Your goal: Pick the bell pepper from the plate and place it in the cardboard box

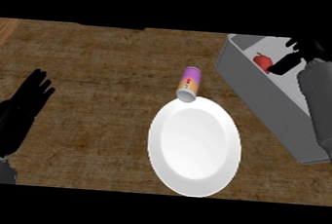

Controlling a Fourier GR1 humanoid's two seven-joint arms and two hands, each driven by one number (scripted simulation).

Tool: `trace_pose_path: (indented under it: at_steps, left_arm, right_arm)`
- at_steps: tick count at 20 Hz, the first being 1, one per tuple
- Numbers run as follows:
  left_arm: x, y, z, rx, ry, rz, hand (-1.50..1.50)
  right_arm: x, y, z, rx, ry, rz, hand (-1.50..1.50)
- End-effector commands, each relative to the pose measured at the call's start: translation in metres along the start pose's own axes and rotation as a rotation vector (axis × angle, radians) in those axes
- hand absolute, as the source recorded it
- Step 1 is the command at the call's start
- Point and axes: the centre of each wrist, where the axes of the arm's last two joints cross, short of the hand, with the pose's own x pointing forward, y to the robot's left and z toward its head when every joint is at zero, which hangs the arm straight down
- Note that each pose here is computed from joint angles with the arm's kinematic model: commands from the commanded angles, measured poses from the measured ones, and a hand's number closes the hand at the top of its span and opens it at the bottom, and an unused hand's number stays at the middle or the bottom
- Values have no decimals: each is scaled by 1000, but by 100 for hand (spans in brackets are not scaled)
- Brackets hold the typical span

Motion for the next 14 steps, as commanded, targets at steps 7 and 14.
trace_pose_path:
  at_steps: [7, 14]
  left_arm:
    - [-4, 2, 4, 2, -10, 8, 0]
    - [0, 15, 6, 37, 11, 6, 0]
  right_arm:
    - [2, 13, 2, -220, -33, -455, -150]
    - [-53, -36, 2, -346, -36, -729, -150]
